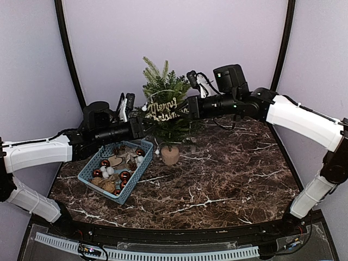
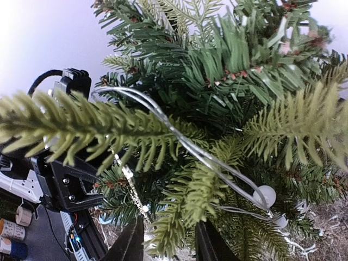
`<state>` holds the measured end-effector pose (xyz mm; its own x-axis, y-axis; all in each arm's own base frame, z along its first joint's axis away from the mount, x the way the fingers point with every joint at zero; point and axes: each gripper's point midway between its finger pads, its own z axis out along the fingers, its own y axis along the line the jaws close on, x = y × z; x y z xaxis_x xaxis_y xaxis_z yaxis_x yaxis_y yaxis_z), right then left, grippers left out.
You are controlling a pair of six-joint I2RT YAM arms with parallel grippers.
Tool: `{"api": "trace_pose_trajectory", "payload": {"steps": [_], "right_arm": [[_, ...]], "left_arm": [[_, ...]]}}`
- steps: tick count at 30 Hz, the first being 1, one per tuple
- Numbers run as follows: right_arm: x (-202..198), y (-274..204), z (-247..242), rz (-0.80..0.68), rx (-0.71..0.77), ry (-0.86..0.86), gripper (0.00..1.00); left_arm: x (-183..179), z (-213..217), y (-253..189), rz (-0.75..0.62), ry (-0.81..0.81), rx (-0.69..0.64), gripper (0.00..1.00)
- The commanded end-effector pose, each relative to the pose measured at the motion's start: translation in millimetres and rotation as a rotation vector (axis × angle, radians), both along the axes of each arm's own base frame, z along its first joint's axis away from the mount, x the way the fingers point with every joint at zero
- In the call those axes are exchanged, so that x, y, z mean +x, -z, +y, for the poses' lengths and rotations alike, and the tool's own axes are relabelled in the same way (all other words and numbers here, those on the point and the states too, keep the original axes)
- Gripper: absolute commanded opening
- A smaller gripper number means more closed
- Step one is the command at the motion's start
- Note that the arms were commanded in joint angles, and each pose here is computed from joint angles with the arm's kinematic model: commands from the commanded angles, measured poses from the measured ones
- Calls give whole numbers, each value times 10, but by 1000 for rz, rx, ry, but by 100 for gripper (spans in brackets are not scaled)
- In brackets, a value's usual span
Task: Decorate the small christmas tree
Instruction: Place the ornament words in the gap of branches.
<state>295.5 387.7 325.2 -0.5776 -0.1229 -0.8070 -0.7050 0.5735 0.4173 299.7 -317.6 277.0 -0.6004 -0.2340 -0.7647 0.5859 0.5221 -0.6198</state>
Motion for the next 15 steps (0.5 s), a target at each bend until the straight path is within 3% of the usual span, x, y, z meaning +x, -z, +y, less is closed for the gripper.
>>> {"api": "trace_pose_trajectory", "payload": {"steps": [1,9,15], "right_arm": [[12,-236,-103,-53,51,30,39],[-45,-346,-176,-69,72,33,49],[-69,-445,-299,-92,78,67,57]], "left_arm": [[-32,136,-49,-15,-32,6,48],[-67,214,-120,-33,-46,13,69],[-118,349,-199,-50,-85,28,77]]}}
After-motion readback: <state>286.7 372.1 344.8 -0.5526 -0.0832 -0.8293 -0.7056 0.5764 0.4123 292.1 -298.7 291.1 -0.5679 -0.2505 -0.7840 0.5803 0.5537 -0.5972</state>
